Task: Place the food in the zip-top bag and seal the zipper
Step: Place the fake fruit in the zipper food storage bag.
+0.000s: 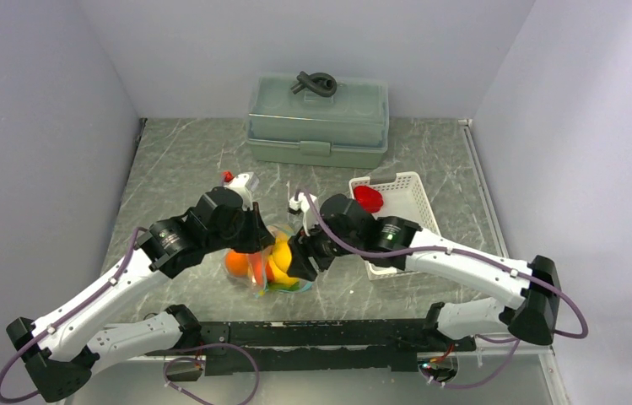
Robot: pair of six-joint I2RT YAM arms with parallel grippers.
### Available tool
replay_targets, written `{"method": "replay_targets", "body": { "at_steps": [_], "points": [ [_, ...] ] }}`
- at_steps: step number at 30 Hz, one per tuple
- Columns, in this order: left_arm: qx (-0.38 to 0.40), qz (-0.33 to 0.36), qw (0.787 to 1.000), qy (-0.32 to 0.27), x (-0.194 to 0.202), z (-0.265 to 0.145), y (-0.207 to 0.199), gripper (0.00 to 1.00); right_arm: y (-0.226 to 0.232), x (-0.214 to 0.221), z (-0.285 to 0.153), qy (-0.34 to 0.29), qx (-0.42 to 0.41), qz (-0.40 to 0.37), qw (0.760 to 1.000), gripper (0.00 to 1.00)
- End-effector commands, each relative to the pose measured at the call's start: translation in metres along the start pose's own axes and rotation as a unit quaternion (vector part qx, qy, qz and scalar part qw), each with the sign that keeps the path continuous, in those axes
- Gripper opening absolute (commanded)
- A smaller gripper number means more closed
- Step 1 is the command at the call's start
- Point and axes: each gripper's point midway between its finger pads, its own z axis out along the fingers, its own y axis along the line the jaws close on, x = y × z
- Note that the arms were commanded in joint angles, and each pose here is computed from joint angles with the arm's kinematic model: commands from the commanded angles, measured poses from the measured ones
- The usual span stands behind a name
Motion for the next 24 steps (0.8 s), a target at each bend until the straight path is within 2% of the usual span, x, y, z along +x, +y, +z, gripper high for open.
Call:
{"method": "replay_targets", "body": {
  "at_steps": [1, 12, 24],
  "points": [
    [0.031, 0.009, 0.999, -0.036, -0.022, -0.008, -0.019, 0.00, -0.003, -0.043, 0.003, -0.057, 0.038, -0.008, 0.998, 0.22],
    [0.039, 0.007, 0.999, -0.036, -0.021, -0.009, -0.021, 0.00, -0.011, -0.057, 0.023, -0.071, 0.067, 0.011, 0.995, 0.57],
    [0.040, 0.005, 0.999, -0.035, -0.021, -0.008, -0.022, 0.00, -0.010, -0.068, 0.003, -0.121, 0.078, 0.017, 0.989, 0.82]
  ]
}}
